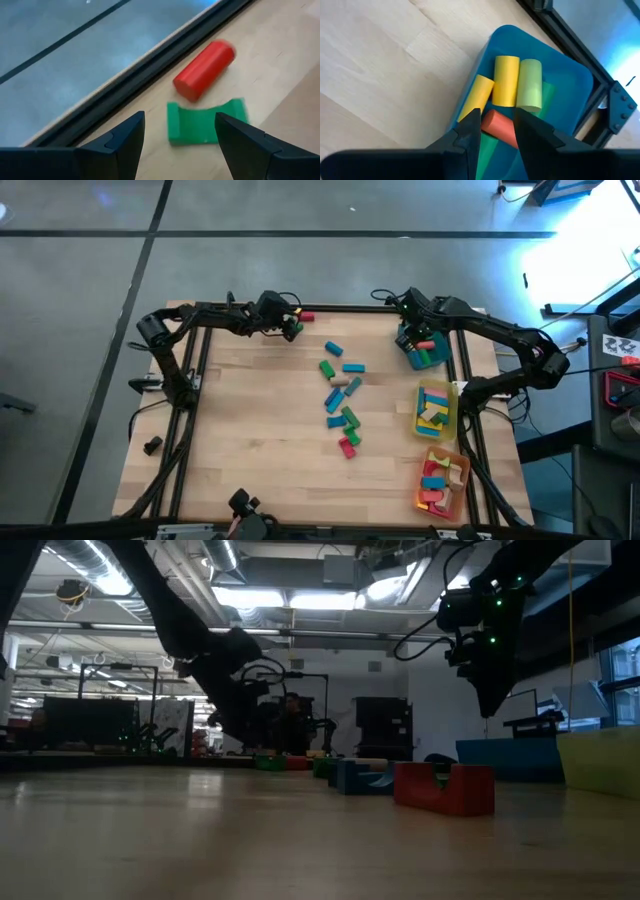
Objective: Sort blocks by size
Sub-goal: Put the green arch block into the orange bin
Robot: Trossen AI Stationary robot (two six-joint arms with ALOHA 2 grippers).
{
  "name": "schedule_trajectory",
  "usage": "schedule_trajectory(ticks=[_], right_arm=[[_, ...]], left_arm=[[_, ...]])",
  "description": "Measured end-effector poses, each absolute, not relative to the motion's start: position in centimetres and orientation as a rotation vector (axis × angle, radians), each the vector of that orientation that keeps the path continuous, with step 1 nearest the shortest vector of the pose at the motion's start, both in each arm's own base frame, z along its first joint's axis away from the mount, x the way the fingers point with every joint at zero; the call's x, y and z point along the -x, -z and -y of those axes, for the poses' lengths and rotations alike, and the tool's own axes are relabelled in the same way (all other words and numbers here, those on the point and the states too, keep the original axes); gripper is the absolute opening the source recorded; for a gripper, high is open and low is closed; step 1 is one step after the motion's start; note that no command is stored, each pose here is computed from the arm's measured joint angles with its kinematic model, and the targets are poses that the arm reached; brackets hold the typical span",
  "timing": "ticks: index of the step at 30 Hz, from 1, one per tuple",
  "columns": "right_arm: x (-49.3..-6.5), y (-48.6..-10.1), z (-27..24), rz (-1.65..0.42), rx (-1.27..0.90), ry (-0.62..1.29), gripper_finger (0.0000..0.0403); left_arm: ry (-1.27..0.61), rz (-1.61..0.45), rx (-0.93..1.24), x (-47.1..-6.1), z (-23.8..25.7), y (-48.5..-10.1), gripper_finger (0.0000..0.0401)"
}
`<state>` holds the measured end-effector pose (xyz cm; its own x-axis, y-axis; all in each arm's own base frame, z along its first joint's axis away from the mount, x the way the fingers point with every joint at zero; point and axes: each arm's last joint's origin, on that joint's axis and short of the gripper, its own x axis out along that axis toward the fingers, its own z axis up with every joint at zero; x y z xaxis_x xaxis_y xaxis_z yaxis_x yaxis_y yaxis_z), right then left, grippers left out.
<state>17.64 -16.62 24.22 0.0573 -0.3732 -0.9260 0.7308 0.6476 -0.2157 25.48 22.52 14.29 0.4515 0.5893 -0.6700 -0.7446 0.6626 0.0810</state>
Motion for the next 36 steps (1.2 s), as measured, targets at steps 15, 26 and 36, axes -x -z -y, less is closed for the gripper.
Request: schedule_trajectory(ticks=[15,26,36], right_arm=[[-18.0,-24.4,16.9,-1.205,-0.340,0.871,0.0117],[-18.1,-24.4,17.0,-1.191,-0.337,0.874,0.0117],[-18.1,-24.4,17.0,-1.189,-0.343,0.865,0.0117]], left_arm=[[-0.754,-0.693,0.252,-27.0,-21.4,-13.6,0.0225],[-0.715,-0.687,0.227,-28.1,-20.2,-13.6,0.0225],[-0.738,-0.724,0.221,-28.6,-20.6,-10.8,0.0225]])
